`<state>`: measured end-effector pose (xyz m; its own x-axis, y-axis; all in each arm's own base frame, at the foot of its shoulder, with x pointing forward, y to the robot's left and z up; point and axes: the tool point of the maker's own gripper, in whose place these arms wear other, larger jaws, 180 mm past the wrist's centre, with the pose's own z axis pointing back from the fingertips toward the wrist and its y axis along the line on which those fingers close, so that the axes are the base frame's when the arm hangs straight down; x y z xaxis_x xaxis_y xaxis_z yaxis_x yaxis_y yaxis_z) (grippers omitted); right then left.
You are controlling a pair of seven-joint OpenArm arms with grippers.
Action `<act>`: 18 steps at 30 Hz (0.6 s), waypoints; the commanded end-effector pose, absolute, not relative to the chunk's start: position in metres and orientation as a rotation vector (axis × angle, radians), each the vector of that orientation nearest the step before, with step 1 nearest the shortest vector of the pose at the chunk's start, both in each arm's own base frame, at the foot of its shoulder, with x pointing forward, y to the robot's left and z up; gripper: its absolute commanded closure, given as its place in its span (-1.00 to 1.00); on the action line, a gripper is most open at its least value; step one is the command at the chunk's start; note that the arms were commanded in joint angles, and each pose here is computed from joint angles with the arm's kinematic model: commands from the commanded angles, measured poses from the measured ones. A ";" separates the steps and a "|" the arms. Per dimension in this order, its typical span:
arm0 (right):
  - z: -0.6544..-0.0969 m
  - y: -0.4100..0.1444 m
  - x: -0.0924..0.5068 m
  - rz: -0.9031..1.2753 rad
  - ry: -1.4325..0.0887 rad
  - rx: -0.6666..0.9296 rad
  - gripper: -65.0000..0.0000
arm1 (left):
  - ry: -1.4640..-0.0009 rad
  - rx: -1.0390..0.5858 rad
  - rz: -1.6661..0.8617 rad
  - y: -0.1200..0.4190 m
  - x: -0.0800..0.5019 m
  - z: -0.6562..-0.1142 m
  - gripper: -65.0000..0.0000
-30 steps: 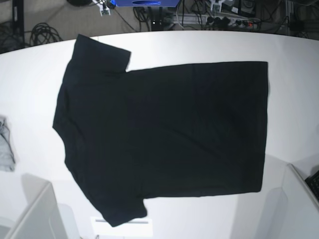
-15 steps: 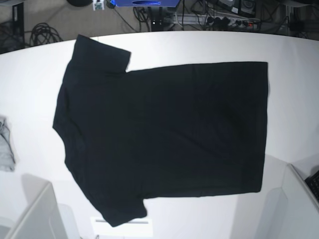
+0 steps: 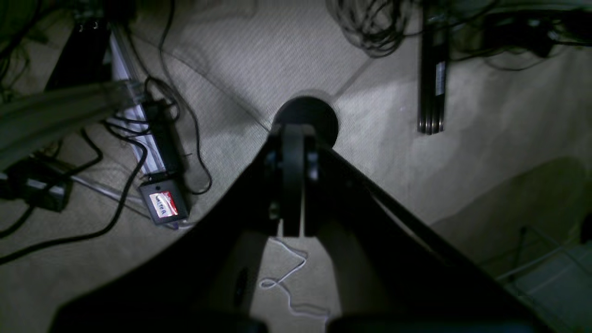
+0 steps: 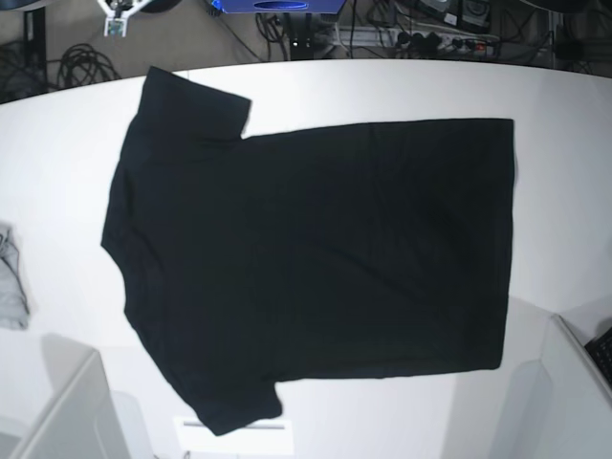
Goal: Fold the T-shirt properly
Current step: 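Move both grippers down to the shoulder corners of the black T-shirt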
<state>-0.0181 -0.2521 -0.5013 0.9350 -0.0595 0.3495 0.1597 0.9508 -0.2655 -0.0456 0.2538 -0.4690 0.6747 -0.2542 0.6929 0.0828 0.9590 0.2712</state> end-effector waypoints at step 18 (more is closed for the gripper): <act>-0.380 -0.283 0.106 -0.216 -0.688 -0.420 1.00 | -1.152 0.132 -0.088 0.217 0.044 -0.332 1.00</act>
